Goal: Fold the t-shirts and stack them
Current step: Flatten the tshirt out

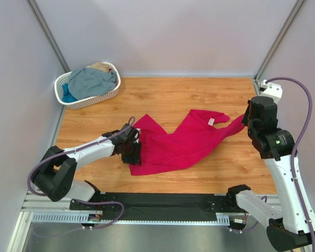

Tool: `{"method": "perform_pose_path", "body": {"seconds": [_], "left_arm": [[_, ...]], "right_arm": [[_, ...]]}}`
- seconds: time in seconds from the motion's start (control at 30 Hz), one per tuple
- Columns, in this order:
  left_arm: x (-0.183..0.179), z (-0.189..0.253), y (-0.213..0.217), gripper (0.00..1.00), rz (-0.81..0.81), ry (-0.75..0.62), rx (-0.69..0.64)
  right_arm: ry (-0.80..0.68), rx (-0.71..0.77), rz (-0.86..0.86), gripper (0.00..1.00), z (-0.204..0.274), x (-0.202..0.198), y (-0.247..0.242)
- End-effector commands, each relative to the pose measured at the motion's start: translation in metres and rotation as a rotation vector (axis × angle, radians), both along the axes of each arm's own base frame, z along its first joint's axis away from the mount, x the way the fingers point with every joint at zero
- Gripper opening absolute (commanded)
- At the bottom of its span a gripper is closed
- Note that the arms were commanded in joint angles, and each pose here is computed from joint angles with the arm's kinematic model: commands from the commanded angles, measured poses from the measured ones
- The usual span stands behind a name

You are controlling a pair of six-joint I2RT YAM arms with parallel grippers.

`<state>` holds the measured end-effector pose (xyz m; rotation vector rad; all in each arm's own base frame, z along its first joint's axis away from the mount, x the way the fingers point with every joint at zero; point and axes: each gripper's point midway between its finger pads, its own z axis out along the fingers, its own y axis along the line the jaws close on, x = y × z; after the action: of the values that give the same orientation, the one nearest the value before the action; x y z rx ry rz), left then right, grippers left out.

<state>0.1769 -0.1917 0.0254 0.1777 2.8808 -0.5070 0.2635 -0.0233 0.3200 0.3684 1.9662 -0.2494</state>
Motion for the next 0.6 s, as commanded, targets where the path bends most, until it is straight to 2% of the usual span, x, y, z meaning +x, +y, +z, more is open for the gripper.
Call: {"method": "perform_pose_path", "body": {"seconds": [0.0,0.2,0.3,0.33,0.4,0.43,0.5,0.57], "left_arm": [[0.017,0.007,-0.011,0.44,-0.013,-0.050,-0.027],[0.021,0.003,-0.014,0.40,-0.022,-0.051,-0.024],[0.022,0.005,-0.014,0.22,-0.022,-0.052,-0.021],[0.023,0.008,-0.014,0.11,-0.021,-0.056,-0.021],[0.024,0.021,-0.012,0.00,-0.008,-0.063,-0.016],[0.027,0.030,-0.009,0.00,0.007,-0.083,0.002],[0.034,0.074,-0.005,0.00,0.045,-0.148,-0.007],[0.055,0.131,0.003,0.00,0.115,-0.298,-0.002]], "right_arm": [[-0.058,0.015,0.009,0.00,0.012,0.002,0.001],[-0.052,0.017,0.016,0.00,0.010,0.003,0.003],[-0.048,0.017,0.015,0.00,0.009,0.002,0.003],[-0.048,0.017,0.014,0.00,0.008,0.001,0.002],[-0.049,0.012,0.011,0.00,0.009,0.002,0.001],[-0.052,0.010,0.009,0.00,0.010,0.002,0.001],[-0.098,-0.009,-0.024,0.00,0.030,0.002,-0.007],[-0.186,-0.019,-0.047,0.00,0.069,-0.001,-0.013]]}}
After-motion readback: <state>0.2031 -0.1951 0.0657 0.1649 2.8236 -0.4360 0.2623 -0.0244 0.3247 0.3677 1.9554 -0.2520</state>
